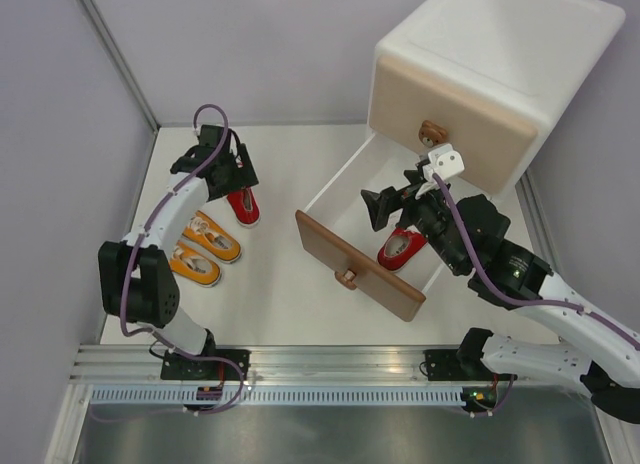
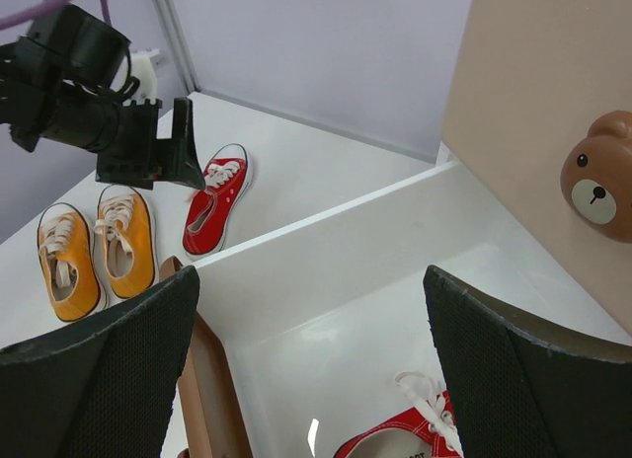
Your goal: Place and organize the shoes in the shoe cabinet
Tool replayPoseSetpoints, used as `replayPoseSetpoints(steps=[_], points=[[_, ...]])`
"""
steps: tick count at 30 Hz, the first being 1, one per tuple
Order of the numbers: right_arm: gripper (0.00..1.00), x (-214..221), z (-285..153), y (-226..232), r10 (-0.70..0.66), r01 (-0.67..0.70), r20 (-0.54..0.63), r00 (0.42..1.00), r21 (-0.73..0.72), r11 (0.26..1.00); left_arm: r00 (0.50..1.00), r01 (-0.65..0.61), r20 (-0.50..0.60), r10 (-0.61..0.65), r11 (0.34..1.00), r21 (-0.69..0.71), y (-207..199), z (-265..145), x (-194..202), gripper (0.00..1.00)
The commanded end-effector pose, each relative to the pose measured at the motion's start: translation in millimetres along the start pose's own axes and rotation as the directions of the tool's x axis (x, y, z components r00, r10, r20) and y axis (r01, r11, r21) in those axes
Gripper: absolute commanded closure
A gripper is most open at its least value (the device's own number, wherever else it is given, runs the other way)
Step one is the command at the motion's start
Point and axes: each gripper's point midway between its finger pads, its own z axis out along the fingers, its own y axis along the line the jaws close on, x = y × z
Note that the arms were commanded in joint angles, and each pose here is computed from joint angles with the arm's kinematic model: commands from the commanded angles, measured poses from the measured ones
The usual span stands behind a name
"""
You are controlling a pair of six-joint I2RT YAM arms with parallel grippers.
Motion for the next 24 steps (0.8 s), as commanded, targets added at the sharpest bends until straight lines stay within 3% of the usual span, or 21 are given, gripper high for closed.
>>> replayPoseSetpoints(steps=[1, 8, 17, 24], points=[[0.02, -9.9, -6.0, 3.9, 0.038, -0.037, 0.044, 0.998, -0.035, 0.999, 0.997, 0.069, 0.036, -0.068, 0.997, -0.028, 3.0, 28.9, -12.3, 0.08], [0.02, -4.4, -9.7, 0.9, 0.036, -0.035, 0.036, 0.999, -0.031, 0.999, 0.994, 0.111, -0.009, -0.113, 0.987, -0.113, 25.0, 72.8, -6.0, 0.19], [0.02, 4.4, -9.4, -6.0, -0.001, 0.001, 0.022, 1.000, 0.000, 1.000, 0.992, 0.112, -0.048, -0.121, 0.981, -0.157, 37.8, 95.7, 10.0, 0.35], [0.02, 12.0, -5.2, -5.0, -0.021, 0.021, 0.004, 1.000, 0.001, 1.000, 0.988, 0.108, -0.086, -0.125, 0.979, -0.175, 40.6, 113.8, 22.6, 0.39]])
